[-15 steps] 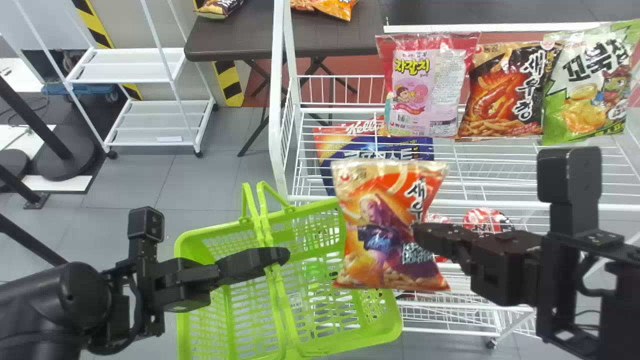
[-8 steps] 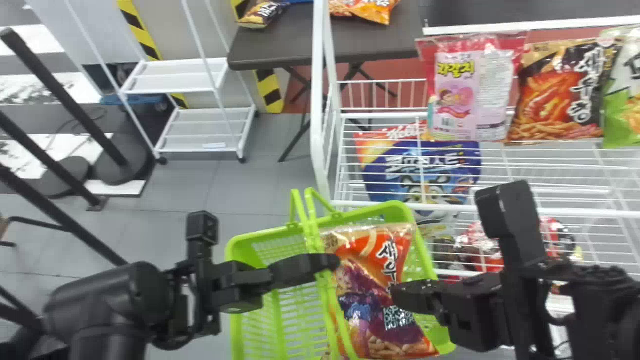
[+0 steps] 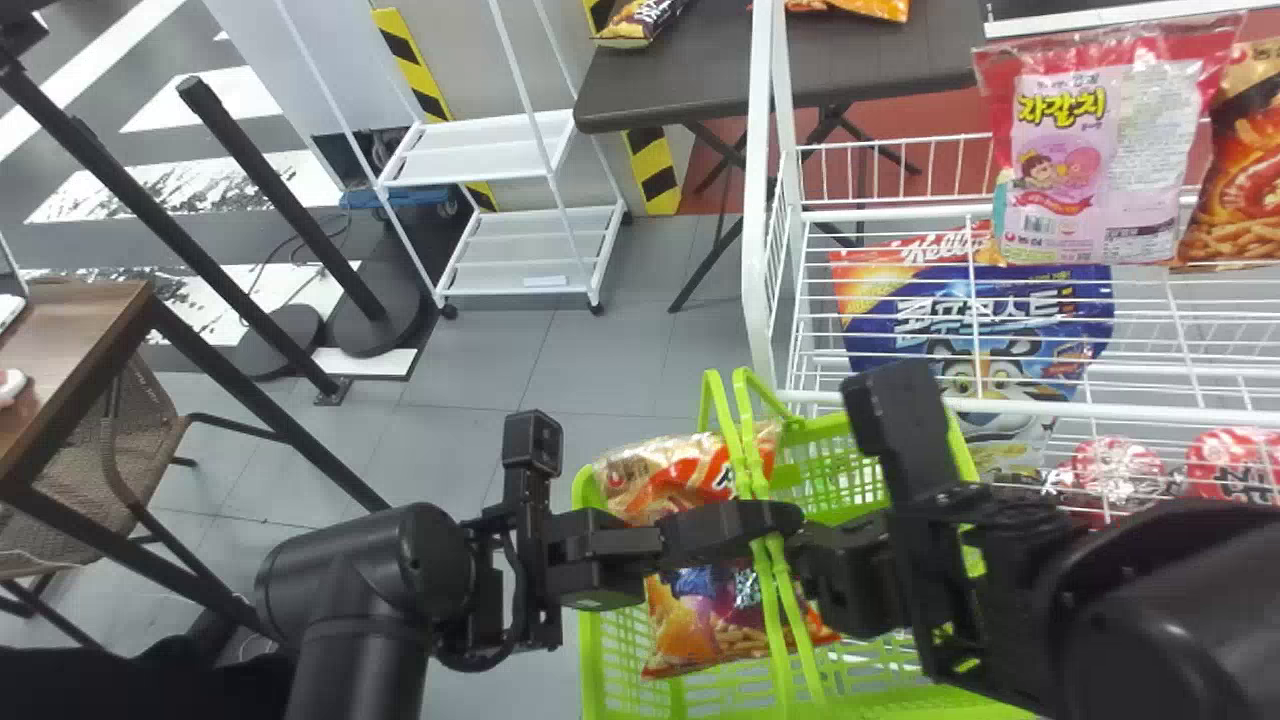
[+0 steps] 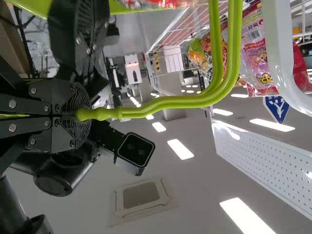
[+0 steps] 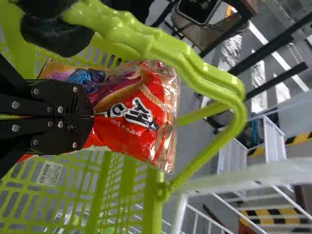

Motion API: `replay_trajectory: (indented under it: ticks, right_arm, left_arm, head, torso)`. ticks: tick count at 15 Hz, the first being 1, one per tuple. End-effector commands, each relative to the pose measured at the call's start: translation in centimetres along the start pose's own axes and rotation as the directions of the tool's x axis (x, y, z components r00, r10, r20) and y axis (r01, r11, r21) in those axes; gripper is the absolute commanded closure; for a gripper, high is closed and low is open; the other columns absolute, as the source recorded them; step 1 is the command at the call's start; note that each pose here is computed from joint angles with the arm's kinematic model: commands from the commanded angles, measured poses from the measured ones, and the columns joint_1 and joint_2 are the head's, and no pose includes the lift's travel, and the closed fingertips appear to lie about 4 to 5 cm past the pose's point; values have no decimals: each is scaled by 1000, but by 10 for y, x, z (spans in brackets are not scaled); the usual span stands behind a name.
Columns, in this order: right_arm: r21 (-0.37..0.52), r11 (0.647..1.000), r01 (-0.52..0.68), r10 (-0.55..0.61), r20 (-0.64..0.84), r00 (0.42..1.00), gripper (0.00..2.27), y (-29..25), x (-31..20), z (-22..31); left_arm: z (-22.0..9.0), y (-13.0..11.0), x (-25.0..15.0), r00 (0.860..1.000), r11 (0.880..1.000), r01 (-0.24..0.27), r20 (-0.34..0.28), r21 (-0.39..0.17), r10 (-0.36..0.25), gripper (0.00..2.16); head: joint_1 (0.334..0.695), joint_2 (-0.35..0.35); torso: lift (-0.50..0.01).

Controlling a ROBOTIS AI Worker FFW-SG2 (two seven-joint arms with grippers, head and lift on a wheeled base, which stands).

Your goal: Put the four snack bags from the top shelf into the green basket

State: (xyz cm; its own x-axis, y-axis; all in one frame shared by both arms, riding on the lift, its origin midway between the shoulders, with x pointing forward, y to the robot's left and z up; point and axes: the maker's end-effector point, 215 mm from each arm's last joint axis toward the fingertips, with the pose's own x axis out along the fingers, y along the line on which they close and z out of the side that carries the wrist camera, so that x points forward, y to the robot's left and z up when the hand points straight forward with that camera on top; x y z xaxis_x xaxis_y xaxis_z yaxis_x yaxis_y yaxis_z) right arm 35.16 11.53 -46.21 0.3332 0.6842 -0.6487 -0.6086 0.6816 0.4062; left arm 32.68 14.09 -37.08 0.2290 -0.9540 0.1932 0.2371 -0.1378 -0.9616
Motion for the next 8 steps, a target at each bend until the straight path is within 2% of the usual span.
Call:
replay_trajectory:
  ticks: [1,3,4,5,6,8]
  right_arm:
    - [-28,1000,-3,2,-51,999,2253,6,15,-14]
    - [-58,998,1,-5,-81,997,2223,3,36,-26]
    - [-71,997,-6,3,-53,999,1841,5,45,-22]
    - [-71,997,-13,11,-30,999,984,8,47,-17]
    - [-60,998,-20,19,-12,1000,-2,10,46,-15]
    - [-14,999,-49,49,31,998,-2,12,31,-3]
  left_arm:
    - [0,-3,0,1000,1000,12,0,1,-12,2148]
    - [-1,-3,1,1000,1000,13,-5,-1,-13,2148]
    - [-1,-3,3,1000,1000,15,-7,-1,-15,2148]
    - [-2,-3,4,1000,1000,16,-8,-1,-16,2148]
    - [-1,-3,3,1000,1000,14,-7,0,-14,2148]
    - [-2,-2,2,1000,1000,15,-5,-3,-15,2148]
  head:
    - [695,350]
    - [695,350]
    - [695,350]
    - [695,350]
    - [695,350]
    - [695,350]
  torso:
    - [0]
    - [0]
    - [0]
    - [0]
    - [0]
    - [0]
